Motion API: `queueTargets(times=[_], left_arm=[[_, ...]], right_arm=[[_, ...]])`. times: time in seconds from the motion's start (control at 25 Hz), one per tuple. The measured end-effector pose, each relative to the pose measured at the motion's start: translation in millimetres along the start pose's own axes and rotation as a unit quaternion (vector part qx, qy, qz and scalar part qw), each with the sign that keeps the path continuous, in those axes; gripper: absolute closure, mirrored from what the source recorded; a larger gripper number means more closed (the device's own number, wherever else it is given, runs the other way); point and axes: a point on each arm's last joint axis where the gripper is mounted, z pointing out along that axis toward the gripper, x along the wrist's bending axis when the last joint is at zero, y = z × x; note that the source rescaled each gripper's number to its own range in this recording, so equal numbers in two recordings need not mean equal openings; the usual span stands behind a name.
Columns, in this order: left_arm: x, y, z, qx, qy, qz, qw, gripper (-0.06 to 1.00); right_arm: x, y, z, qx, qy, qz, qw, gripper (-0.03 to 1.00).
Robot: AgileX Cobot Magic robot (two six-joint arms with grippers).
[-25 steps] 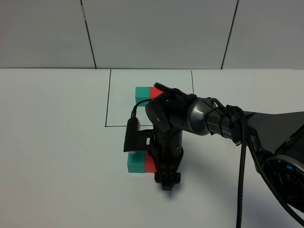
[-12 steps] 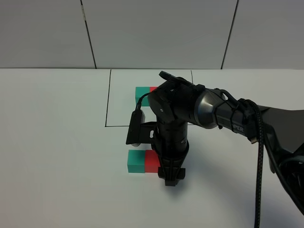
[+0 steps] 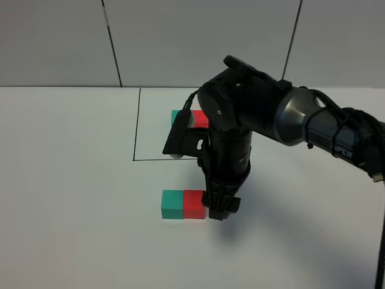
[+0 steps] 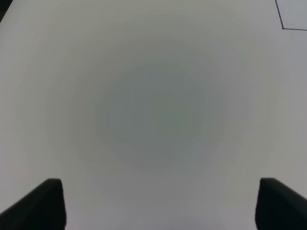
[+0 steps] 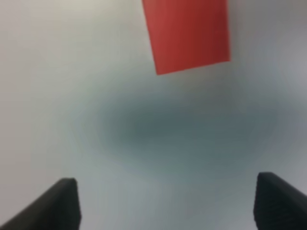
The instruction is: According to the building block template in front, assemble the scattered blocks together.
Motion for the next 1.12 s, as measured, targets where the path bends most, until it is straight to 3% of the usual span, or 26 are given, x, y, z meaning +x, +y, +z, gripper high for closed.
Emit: queueTargets(times=[0.32,0.6,0.72,0.84,0.96,1.12], left_arm=[[0,0,0,0.0,0.0,0.0,1.0,0.03],[0,0,0,0.0,0.0,0.0,1.0,0.03],[0,0,0,0.0,0.0,0.0,1.0,0.03],[0,0,0,0.0,0.0,0.0,1.0,0.03],[0,0,0,0.0,0.0,0.0,1.0,0.03],[0,0,0,0.0,0.0,0.0,1.0,0.03]], right_arm=[[-11,-23,-56,-0.056,-0.034,0.114,0.991,0.01],[-62,-84,-80,-0.072,-0.061,0.218,0.971,0.02],[-87,-121,-87,-0.079,-0.065,0.29,0.951,0.03],[-107,-166,-99,-0.097,-0.066,0.371,0.921,0.04],[-111,-206,-112,-0.117,-0.063,0.437,0.89,0.04],[-92,-249,-123,-0.121,-0.059,0.503,0.853,0.05]])
